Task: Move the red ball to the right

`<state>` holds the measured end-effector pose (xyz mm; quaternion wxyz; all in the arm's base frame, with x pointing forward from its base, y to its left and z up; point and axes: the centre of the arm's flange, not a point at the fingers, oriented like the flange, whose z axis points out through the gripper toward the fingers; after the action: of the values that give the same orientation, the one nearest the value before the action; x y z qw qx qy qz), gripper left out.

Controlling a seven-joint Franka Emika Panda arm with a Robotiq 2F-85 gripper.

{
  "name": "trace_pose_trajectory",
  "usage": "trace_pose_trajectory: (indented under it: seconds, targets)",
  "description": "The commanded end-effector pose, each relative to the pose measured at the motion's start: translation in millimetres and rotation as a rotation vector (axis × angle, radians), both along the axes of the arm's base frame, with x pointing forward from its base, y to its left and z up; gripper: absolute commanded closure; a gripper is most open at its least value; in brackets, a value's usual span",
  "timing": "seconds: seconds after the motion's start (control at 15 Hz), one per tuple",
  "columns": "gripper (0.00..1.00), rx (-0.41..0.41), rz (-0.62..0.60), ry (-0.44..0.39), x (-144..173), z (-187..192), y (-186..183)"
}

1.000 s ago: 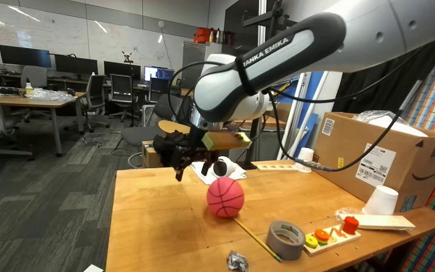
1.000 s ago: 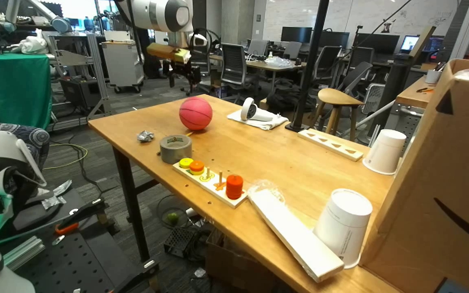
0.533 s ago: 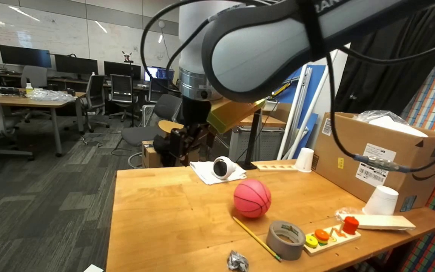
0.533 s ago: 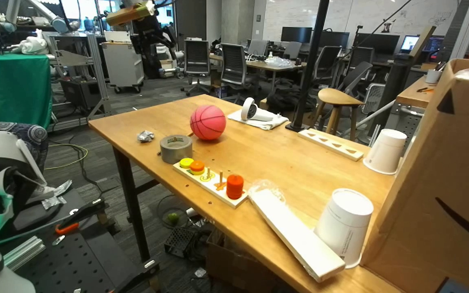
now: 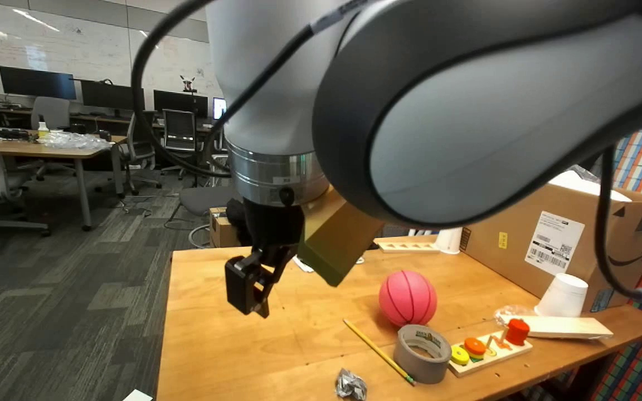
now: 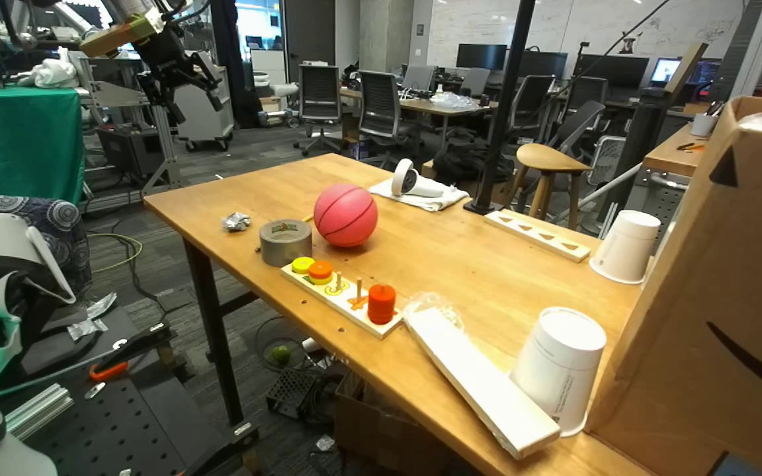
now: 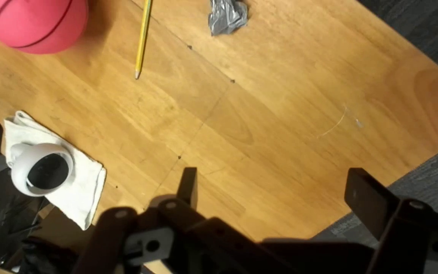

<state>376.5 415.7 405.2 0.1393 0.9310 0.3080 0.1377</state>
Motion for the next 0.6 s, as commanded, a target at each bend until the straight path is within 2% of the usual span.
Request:
trace_pose_trajectory:
  seconds: [0.0,0.53]
  targets:
    - [0.0,-0.016,-0.055,0.05,17.7,-19.9,-29.2]
    - [0.0,-0.053,-0.223,0.228,91.2,-81.2,-82.6]
